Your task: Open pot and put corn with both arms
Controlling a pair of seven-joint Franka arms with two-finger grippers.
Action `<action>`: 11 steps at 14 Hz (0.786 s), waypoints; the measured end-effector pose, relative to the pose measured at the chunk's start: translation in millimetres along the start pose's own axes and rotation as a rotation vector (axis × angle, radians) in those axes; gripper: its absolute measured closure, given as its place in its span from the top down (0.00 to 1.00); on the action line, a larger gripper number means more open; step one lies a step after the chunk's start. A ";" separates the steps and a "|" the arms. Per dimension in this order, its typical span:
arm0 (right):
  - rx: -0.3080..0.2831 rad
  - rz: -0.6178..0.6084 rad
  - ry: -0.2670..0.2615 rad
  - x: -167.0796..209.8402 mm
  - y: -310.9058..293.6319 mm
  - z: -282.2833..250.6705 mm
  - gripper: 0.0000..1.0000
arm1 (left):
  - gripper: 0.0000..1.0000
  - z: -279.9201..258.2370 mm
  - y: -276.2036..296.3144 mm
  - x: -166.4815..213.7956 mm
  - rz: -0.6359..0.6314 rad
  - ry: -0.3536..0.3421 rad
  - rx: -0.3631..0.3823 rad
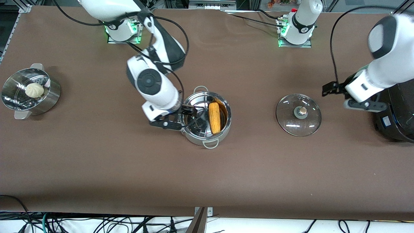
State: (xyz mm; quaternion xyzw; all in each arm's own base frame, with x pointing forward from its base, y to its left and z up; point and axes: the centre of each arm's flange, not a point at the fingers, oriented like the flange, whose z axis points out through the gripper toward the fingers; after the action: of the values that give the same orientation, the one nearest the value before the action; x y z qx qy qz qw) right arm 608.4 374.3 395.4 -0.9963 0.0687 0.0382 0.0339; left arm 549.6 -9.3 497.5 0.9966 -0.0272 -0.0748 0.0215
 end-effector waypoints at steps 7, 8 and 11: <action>-0.163 -0.075 0.028 9.9 143.0 -151.7 1.00 | 1.00 -35.0 18.4 -16.1 -0.037 -0.009 0.011; -0.168 -0.060 0.021 6.5 161.0 -168.4 1.00 | 1.00 -36.9 18.7 -16.6 -0.038 -0.012 0.011; -0.193 -0.015 -0.039 0.4 209.8 -192.0 1.00 | 1.00 -40.0 19.6 -16.7 -0.049 -0.016 0.019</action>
State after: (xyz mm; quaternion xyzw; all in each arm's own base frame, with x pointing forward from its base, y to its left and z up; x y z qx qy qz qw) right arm 593.3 152.9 573.3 -0.9945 0.0565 0.0637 -0.0606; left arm 538.1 -26.4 540.4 0.9965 -0.0035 -0.0830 0.0098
